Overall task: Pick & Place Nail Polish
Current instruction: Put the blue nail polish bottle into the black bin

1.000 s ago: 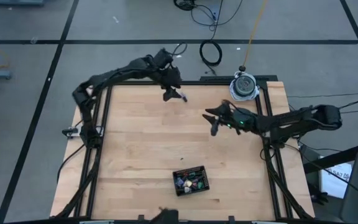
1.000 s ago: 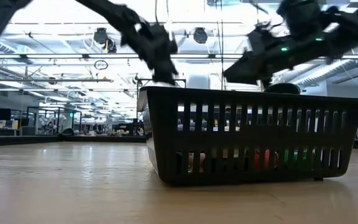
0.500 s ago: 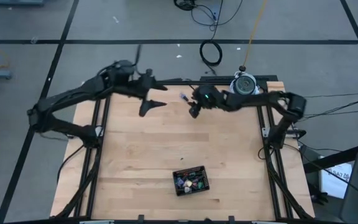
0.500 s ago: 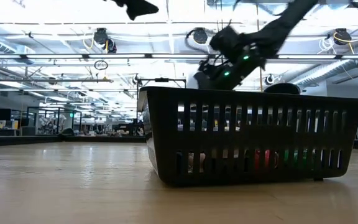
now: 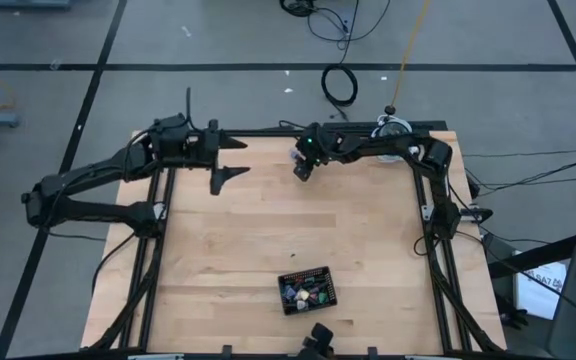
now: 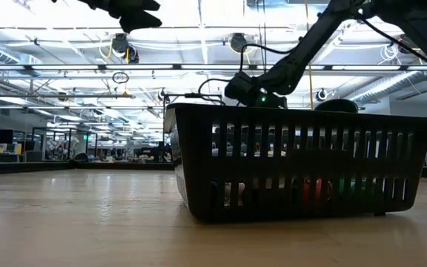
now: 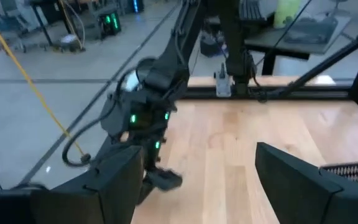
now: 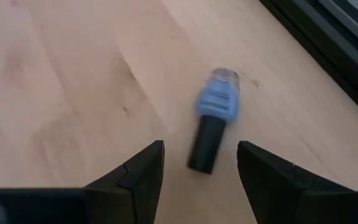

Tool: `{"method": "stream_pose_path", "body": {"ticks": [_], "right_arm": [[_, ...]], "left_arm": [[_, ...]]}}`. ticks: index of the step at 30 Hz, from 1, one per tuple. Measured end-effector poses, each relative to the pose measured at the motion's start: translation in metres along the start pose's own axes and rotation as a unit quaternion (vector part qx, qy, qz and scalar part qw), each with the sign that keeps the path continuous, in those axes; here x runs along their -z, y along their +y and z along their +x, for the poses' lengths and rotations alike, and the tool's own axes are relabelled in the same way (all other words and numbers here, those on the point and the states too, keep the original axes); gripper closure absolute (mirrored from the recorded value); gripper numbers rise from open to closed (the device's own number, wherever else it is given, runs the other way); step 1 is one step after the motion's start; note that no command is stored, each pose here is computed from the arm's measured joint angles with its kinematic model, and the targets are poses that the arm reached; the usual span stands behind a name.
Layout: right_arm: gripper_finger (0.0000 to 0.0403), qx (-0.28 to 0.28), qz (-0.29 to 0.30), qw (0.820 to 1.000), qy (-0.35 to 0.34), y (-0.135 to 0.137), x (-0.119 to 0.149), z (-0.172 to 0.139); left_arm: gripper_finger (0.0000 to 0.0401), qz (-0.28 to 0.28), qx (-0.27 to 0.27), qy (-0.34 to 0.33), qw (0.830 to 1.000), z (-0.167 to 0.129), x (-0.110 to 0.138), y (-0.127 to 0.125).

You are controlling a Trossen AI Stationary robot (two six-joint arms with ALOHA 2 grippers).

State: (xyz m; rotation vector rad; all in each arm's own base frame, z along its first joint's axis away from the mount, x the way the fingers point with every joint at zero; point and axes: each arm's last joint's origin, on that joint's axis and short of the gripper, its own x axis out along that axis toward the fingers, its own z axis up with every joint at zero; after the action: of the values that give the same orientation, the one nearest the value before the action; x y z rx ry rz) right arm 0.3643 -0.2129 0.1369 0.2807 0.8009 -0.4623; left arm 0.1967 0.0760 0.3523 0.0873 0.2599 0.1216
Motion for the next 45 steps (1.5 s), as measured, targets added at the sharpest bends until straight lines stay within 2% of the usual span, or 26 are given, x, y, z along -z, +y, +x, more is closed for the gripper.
{"method": "stream_pose_path", "body": {"ticks": [8,14,23,29,36,45], "right_arm": [[0.0216,0.01,0.012,1.0,0.014,-0.012,0.004,0.003],[0.0218,-0.002,0.001,1.0,0.03,-0.012,0.007,0.003],[0.0255,-0.005,-0.031,0.999,0.025,-0.01,0.006,0.003],[0.0272,-0.005,-0.011,1.0,0.027,-0.009,0.009,0.008],[0.0259,-0.002,0.017,1.0,0.026,-0.007,0.006,0.008],[0.0237,-0.008,-0.026,1.0,0.014,-0.006,-0.004,0.006]], "left_arm": [[0.01,0.015,-0.003,-0.011,1.0,-0.001,0.001,0.0],[0.01,0.017,-0.004,-0.016,1.0,0.0,0.001,0.0],[0.01,0.005,-0.004,-0.022,1.0,0.0,-0.001,0.0],[0.01,-0.003,-0.004,-0.022,1.0,0.0,-0.001,0.0],[0.01,-0.003,-0.004,-0.023,1.0,0.0,-0.001,0.0],[0.01,-0.002,-0.005,-0.024,1.0,0.0,-0.001,0.0]]}}
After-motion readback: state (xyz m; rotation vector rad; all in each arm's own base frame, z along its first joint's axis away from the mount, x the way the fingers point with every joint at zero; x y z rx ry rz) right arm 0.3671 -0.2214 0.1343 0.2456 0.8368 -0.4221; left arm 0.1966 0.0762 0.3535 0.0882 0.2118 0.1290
